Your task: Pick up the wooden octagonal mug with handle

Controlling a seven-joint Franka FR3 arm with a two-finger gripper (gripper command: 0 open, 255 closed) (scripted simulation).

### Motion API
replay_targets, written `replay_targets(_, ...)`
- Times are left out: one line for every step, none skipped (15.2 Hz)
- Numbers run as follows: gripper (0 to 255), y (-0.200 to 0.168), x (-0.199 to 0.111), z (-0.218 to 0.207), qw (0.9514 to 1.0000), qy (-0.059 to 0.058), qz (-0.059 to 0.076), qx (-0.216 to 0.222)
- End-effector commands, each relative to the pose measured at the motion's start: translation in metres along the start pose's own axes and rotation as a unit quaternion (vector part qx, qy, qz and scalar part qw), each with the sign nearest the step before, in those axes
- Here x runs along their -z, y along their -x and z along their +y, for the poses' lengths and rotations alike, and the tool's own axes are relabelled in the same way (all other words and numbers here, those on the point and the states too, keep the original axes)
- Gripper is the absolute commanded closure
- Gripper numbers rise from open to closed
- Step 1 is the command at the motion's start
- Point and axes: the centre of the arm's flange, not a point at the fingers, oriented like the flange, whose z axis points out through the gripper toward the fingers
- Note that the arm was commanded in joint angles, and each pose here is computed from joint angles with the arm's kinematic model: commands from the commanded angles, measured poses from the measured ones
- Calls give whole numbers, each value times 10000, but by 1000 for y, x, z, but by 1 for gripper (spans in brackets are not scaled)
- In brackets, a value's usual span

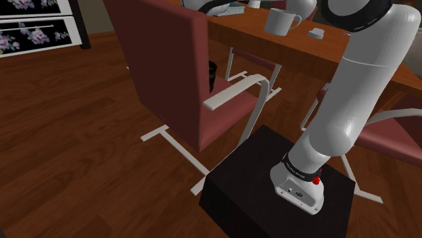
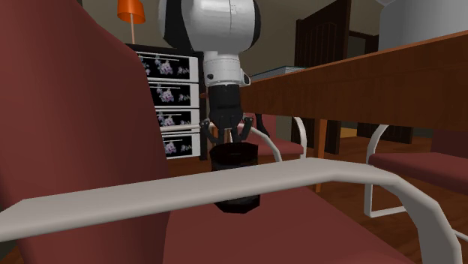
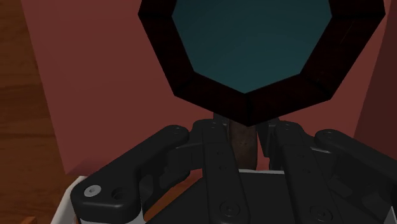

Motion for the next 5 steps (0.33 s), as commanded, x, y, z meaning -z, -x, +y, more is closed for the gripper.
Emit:
replay_targets(255,1,11,1,10000,0,3,-1)
replay_targets(255,1,16,1,10000,0,3,-1)
replay_targets(255,1,22,1,10000,0,3,-1)
replay_targets(255,1,22,1,10000,0,3,-1)
replay_targets(255,1,22,1,10000,0,3,-1)
